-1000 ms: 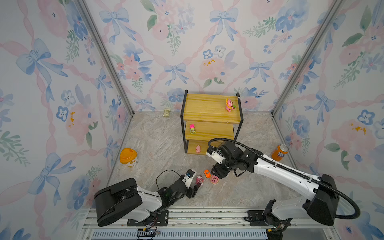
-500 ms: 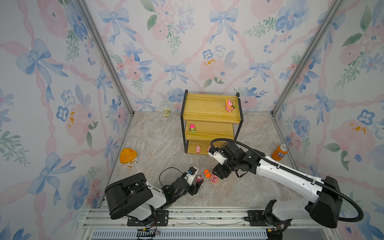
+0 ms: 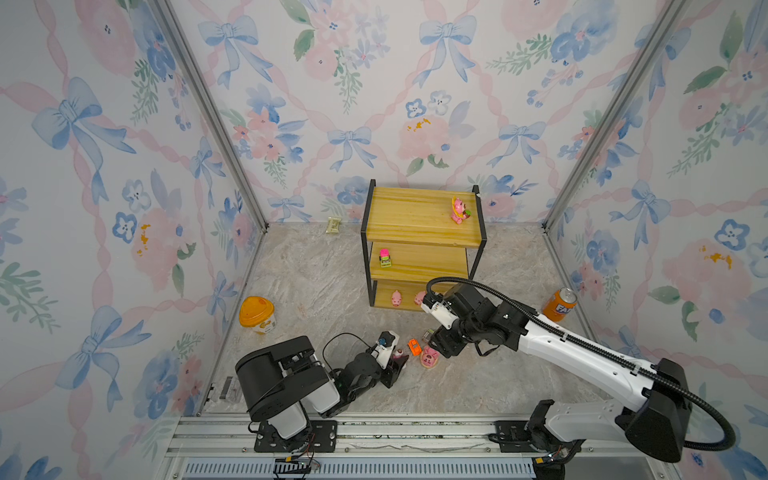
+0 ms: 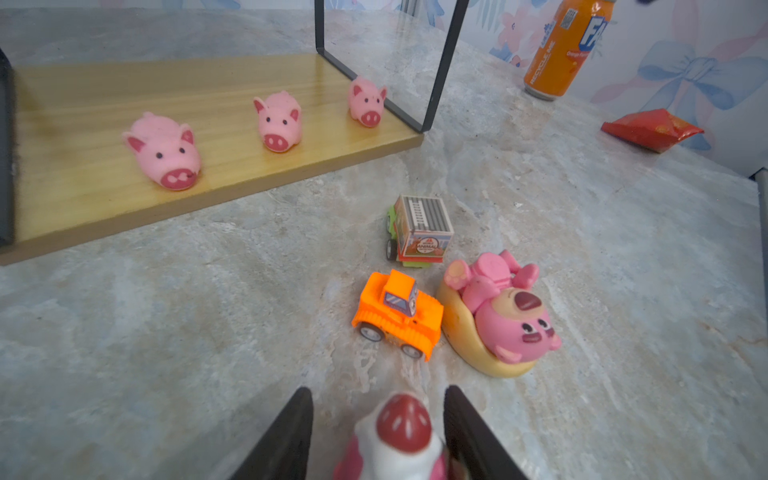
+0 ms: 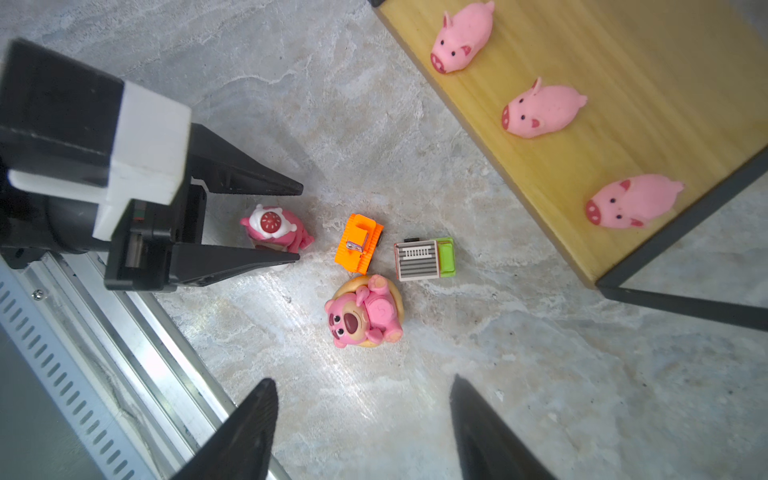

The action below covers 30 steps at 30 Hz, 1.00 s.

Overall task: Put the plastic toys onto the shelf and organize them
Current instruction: 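Lift the bear toy with the left gripper while the right arm draws back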

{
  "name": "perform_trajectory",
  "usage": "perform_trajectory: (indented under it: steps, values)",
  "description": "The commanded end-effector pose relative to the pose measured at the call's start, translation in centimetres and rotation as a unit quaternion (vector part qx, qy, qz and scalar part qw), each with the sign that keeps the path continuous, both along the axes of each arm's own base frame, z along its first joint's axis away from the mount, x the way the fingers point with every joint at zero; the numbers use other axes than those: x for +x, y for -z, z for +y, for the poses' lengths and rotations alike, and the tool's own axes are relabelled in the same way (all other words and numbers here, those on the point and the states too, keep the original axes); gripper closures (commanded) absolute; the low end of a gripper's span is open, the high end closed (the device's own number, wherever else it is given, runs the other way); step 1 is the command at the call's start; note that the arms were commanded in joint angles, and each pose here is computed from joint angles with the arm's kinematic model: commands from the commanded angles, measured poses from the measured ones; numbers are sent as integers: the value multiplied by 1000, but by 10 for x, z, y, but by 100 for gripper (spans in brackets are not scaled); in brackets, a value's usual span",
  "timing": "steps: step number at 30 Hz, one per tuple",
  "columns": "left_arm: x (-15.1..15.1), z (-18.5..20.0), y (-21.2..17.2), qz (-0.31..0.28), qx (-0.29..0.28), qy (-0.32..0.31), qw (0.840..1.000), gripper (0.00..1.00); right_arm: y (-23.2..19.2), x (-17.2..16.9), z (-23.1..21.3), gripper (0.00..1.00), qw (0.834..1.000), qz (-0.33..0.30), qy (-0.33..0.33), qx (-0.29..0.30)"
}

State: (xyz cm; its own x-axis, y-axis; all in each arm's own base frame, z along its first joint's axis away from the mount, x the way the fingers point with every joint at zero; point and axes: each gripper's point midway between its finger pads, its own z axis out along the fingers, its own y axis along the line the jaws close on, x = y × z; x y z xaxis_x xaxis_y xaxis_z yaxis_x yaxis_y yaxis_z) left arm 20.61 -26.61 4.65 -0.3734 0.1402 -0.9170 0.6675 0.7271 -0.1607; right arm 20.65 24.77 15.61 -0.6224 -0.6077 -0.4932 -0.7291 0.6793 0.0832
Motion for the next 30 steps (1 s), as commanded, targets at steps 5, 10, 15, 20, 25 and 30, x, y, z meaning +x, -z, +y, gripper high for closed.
perform_trajectory:
  steps: [5, 10, 15, 20, 25, 30]
  values:
    - [9, 10, -7, -6, -11, -37, 999, 62, -7, 1, -14, 33, 1000, -8, 27, 0]
    - [13, 7, -12, -7, -16, -45, 999, 66, -16, 2, -20, 34, 999, -19, 41, 9]
    - [16, -4, -32, -20, -37, -39, 998, 68, -31, 5, -30, 34, 997, -34, 63, 33]
    - [24, -15, -63, -43, -32, -41, 998, 70, -47, 7, -44, 35, 993, -52, 90, 55]
    - [33, -31, -108, -63, 1, -39, 997, 71, -57, 8, -58, 35, 989, -64, 115, 66]
    - [41, -33, -159, -84, -13, -52, 995, 71, -61, 8, -66, 35, 987, -67, 129, 68]
